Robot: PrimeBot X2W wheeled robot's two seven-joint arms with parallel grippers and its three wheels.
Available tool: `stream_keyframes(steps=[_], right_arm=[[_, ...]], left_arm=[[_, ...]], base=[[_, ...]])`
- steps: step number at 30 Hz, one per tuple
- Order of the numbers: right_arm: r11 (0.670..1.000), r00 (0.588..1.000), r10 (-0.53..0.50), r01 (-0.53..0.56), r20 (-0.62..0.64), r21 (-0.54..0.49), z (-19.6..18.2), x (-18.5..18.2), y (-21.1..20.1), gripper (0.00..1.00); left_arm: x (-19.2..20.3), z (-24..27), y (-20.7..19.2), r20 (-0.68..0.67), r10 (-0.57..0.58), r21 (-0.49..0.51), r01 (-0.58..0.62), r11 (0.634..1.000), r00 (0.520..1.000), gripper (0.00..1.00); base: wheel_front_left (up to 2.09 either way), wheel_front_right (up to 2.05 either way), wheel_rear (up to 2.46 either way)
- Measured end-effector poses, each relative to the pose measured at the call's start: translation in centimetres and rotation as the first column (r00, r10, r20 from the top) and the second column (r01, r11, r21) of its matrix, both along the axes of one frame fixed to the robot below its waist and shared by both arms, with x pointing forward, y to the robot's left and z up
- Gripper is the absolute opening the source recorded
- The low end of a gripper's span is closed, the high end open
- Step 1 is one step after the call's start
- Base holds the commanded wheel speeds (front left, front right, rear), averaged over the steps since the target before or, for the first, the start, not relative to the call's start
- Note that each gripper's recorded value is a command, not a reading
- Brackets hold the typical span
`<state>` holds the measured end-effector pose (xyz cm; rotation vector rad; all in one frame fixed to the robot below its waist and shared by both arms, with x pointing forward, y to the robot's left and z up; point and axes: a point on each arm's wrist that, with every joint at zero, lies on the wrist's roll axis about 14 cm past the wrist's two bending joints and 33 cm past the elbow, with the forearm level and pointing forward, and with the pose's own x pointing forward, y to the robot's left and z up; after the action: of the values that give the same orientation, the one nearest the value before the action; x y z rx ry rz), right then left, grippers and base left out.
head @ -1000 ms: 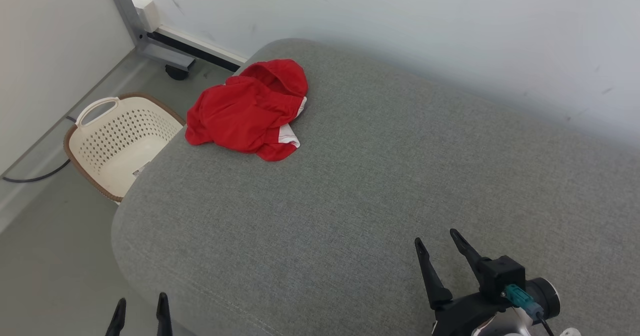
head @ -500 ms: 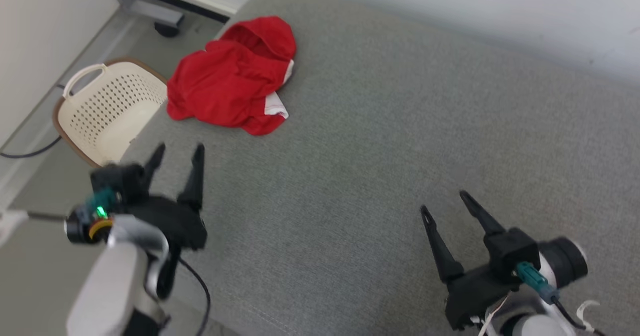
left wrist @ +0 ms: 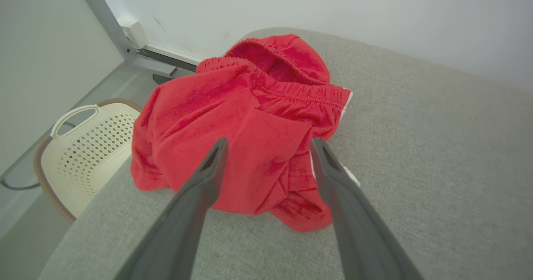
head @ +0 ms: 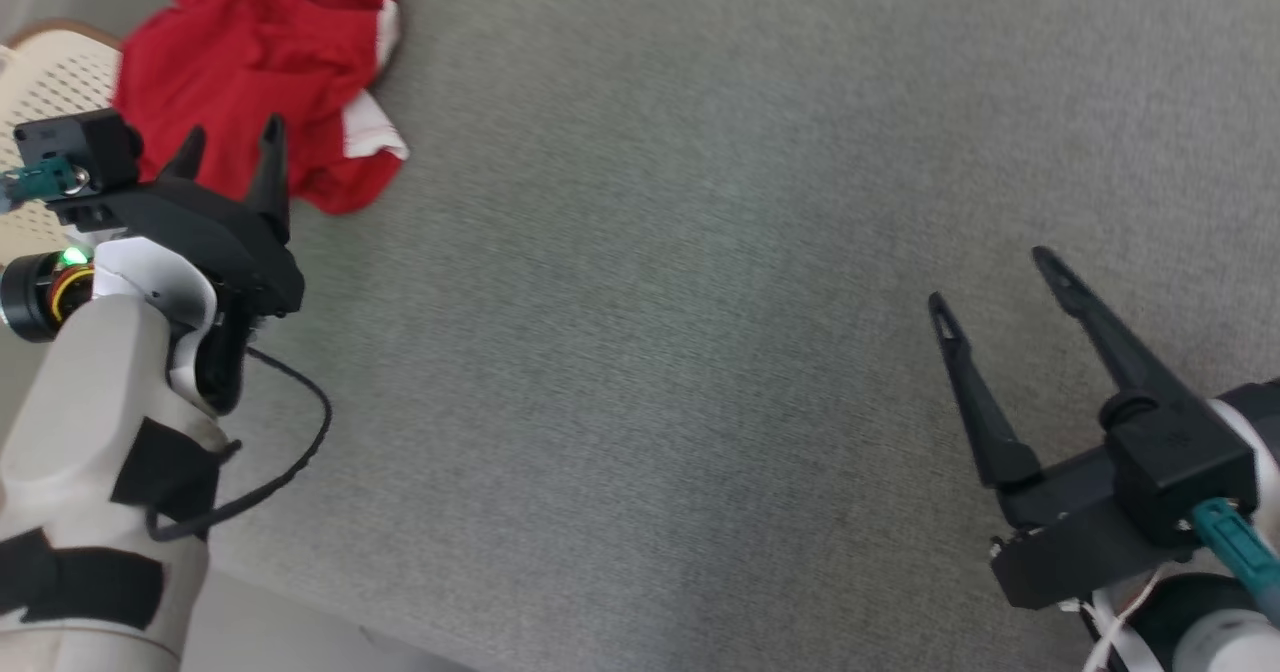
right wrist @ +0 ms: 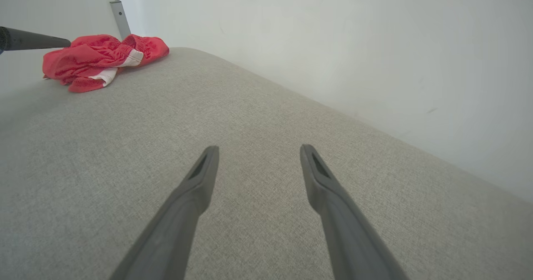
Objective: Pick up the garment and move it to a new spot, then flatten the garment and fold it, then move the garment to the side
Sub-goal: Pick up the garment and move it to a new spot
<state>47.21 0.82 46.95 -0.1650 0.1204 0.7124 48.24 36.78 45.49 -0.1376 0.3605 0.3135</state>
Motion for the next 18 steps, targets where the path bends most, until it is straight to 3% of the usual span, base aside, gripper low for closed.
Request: stream_keyframes(steps=[10,11,12,13,18], right_arm=[[0.994,0.992,-0.098,0.094,-0.082,-0.048,-3.6,0.4,-4.0,1.00],[0.992,0.989,-0.116,0.111,-0.090,-0.055,-4.0,0.3,-4.7,1.00],[0.991,0.988,-0.126,0.122,-0.093,-0.055,-4.0,0.3,-5.0,1.00],[0.990,0.986,-0.137,0.132,-0.095,-0.057,-4.1,0.2,-5.4,1.00],[0.984,0.980,-0.171,0.165,-0.103,-0.064,-4.3,0.0,-6.7,1.00]], left_arm=[[2.1,-6.6,0.6,-0.157,0.047,-0.033,-0.053,0.998,0.986,1.00],[2.3,-7.4,0.9,-0.172,0.074,-0.035,-0.081,0.996,0.982,0.86],[2.5,-7.7,0.9,-0.176,0.077,-0.043,-0.086,0.995,0.981,0.30],[2.6,-8.0,0.9,-0.183,0.079,-0.043,-0.088,0.995,0.980,0.00],[3.7,-8.1,0.4,-0.158,0.074,-0.046,-0.082,0.996,0.985,0.00]], base=[[0.00,0.00,0.00],[0.00,0.00,0.00],[0.00,0.00,0.00],[0.00,0.00,0.00],[0.00,0.00,0.00]])
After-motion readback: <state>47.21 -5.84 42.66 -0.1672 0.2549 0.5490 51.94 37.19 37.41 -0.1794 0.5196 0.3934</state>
